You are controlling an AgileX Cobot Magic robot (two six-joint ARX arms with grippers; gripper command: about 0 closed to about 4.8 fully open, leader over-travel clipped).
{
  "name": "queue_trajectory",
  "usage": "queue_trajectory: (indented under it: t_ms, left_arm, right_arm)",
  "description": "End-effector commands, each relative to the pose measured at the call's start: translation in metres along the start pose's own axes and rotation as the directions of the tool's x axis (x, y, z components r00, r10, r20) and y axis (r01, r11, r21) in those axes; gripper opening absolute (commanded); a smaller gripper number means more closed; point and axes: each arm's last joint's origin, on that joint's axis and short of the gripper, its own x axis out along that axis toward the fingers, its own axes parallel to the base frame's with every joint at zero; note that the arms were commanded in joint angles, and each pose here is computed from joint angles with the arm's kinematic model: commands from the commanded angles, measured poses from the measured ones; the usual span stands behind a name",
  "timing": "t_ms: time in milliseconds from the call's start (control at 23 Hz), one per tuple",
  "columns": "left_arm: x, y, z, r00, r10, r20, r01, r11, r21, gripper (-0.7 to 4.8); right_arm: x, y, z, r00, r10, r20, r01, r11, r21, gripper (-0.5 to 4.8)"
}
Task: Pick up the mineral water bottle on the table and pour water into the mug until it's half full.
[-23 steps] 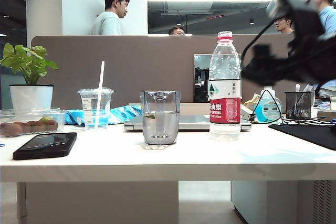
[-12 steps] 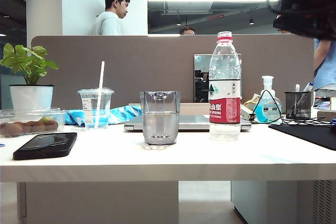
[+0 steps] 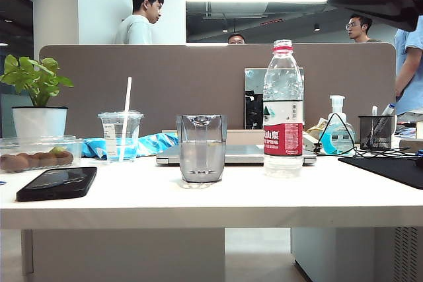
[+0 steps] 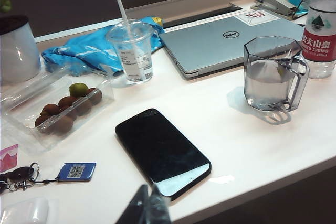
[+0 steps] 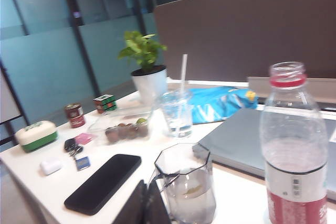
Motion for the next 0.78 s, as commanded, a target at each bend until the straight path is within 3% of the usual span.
queue_trajectory:
  t_ms: [43,130,347,521,781]
  left_arm:
    - [-0.001,0.000,0.002,1.000,0.002,0.016,-0.002,1.000,-0.004,-0.01]
    - [-0.001,0.000,0.002,1.000,0.002,0.015,-0.002,1.000,-0.004,-0.01]
    - [-0.001,0.000,0.002,1.000,0.002,0.016,-0.002,1.000,-0.004,-0.01]
    - [-0.001,0.000,0.002,1.000,0.002,0.015,-0.002,1.000,-0.004,-0.01]
    - [-0.001,0.000,0.002,1.000,0.002,0.016,-0.002,1.000,-0.003,-0.01]
  right_arm:
    - [0.000,0.001,0.001,1.000,0.012,-0.001,-0.012,1.000,0.006,-0.04]
    - [0.000,0.000,0.001,1.000,-0.001,0.003,0.001,1.000,-0.008,-0.05]
    - [-0.001,-0.007,-0.007,0.981,-0.191,-0.044,0.181,0.969,-0.168,-0.04]
    - [-0.024,-0.013,-0.006,0.877,-0.460,-0.138,0.426,0.878,-0.219,-0.04]
    - [-0.051,-0.019,0.007,0.804,-0.589,-0.084,0.558,0.796,-0.236,-0.04]
